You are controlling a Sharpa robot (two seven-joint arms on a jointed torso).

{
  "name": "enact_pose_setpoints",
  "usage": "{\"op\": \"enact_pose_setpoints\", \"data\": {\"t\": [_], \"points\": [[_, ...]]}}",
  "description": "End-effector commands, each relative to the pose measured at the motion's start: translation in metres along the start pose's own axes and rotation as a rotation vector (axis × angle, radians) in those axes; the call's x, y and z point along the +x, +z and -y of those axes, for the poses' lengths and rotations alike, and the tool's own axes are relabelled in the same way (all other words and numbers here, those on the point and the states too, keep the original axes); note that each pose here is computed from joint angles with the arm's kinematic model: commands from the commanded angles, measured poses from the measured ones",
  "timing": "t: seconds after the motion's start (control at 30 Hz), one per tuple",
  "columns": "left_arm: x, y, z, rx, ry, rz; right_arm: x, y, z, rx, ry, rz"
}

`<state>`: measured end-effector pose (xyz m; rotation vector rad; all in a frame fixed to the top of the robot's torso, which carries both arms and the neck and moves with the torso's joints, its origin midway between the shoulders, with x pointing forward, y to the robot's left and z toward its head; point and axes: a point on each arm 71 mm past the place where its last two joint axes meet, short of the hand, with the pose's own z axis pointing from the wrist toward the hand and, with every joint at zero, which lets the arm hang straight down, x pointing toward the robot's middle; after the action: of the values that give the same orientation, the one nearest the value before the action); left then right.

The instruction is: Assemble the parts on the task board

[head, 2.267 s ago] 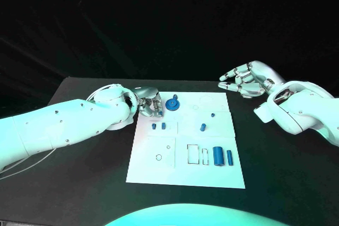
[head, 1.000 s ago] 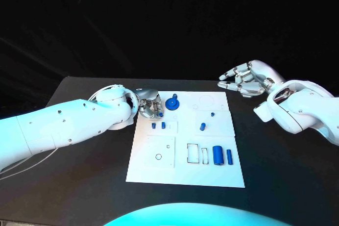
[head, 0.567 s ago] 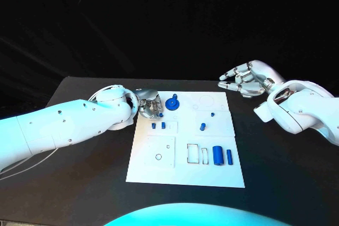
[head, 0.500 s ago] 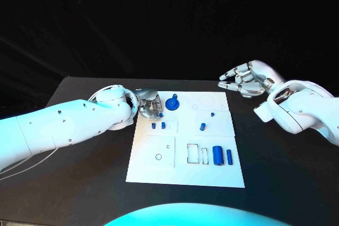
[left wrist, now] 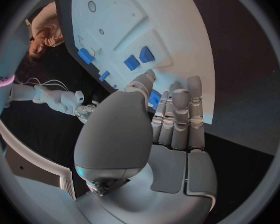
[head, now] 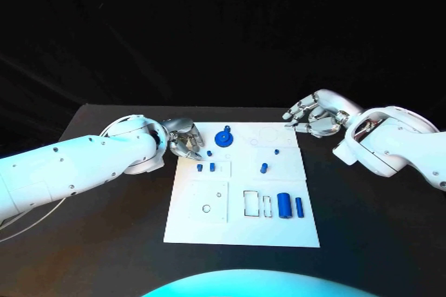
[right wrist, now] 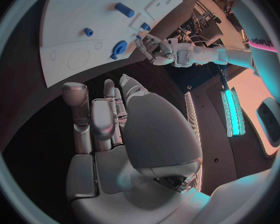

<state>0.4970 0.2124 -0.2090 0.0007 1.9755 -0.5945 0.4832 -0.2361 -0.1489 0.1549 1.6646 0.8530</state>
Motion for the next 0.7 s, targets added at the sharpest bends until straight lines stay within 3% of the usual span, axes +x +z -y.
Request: {"op": "enact_pose_setpoints", "data": {"t": [0.03, 0.13, 0.33, 0.7], "points": [[-0.0048, -0.0045, 0.0008, 0.068, -0.25, 0.02, 0.011, 0.0, 0.001, 0.022, -0.25, -0.109], [-0.0112, -0.0108, -0.0038, 0.103, -0.487, 0.06, 0.022, 0.0, 0.002, 0.027, -0.412, -0.148], [-0.0187, -0.0182, -0.0105, 0.153, -0.789, 0.107, 0.033, 0.002, 0.0, 0.02, -0.534, -0.143], [-0.0261, -0.0331, -0.0218, 0.209, -1.032, 0.134, 0.05, 0.006, -0.007, -0.005, -0.631, -0.128]]}}
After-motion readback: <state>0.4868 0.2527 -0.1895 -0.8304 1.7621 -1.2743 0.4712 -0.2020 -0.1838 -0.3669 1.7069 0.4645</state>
